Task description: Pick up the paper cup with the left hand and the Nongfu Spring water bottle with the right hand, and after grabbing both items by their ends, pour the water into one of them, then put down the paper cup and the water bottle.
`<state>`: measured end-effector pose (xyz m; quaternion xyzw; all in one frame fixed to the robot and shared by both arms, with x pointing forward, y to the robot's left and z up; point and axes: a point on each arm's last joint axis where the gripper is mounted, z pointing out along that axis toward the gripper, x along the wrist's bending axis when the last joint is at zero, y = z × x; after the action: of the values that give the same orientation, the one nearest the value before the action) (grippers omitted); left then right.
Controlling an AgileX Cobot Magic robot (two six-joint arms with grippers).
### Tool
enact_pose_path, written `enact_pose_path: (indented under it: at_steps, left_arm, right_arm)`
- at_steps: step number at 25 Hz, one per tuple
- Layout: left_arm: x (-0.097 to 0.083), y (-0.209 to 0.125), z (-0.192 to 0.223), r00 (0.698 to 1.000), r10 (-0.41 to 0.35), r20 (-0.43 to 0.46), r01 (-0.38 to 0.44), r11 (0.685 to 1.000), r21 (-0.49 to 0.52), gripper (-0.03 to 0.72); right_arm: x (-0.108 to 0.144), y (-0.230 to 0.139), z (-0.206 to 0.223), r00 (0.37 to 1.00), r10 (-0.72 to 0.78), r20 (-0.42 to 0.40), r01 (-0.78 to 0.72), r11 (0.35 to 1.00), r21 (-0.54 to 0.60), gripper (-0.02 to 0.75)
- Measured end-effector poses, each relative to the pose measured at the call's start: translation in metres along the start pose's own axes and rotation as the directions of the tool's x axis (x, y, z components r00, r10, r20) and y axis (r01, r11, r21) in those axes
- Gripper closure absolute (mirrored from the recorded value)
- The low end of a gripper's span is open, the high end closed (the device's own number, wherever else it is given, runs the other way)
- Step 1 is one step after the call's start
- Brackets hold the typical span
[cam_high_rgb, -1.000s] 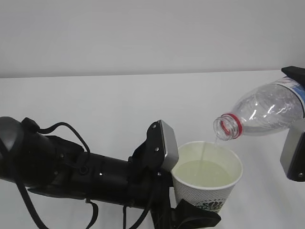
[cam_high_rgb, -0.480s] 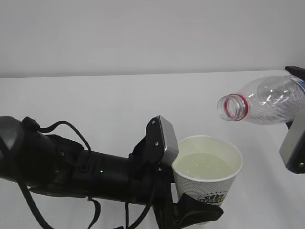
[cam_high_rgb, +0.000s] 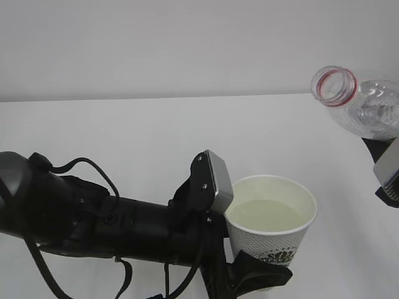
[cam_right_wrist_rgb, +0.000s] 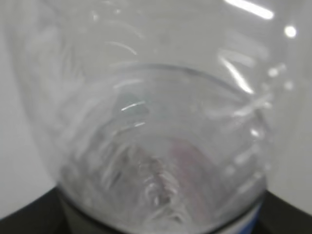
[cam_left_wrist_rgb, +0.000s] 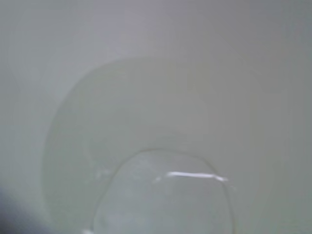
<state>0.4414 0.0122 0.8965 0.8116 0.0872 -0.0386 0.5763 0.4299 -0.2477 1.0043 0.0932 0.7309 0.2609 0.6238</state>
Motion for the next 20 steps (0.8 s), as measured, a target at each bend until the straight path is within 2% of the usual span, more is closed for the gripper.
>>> enact_pose_path:
  at_steps: [6,10,16,20]
  left_arm:
    - [0.0012,0.0006,0.0003,1.000,-0.010,-0.010,0.010,1.000,-0.008,0.186]
    - [0.0018,0.0010,0.0003,1.000,-0.016,-0.017,0.016,1.000,-0.012,0.186]
    - [0.0023,0.0032,0.0002,0.999,-0.029,-0.021,0.029,0.999,-0.037,0.186]
    - [0.0037,0.0042,0.0001,0.998,-0.044,-0.035,0.042,0.998,-0.050,0.186]
  right_arm:
    - [0.0000,0.0000,0.0000,0.995,0.096,0.000,-0.096,0.995,0.000,0.273]
    - [-0.0006,-0.0007,0.0000,0.976,0.219,0.008,-0.219,0.976,0.006,0.273]
    - [-0.0028,-0.0045,-0.0001,0.905,0.424,0.048,-0.425,0.904,0.033,0.273]
    - [-0.0043,-0.0074,-0.0003,0.823,0.561,0.084,-0.566,0.824,0.042,0.273]
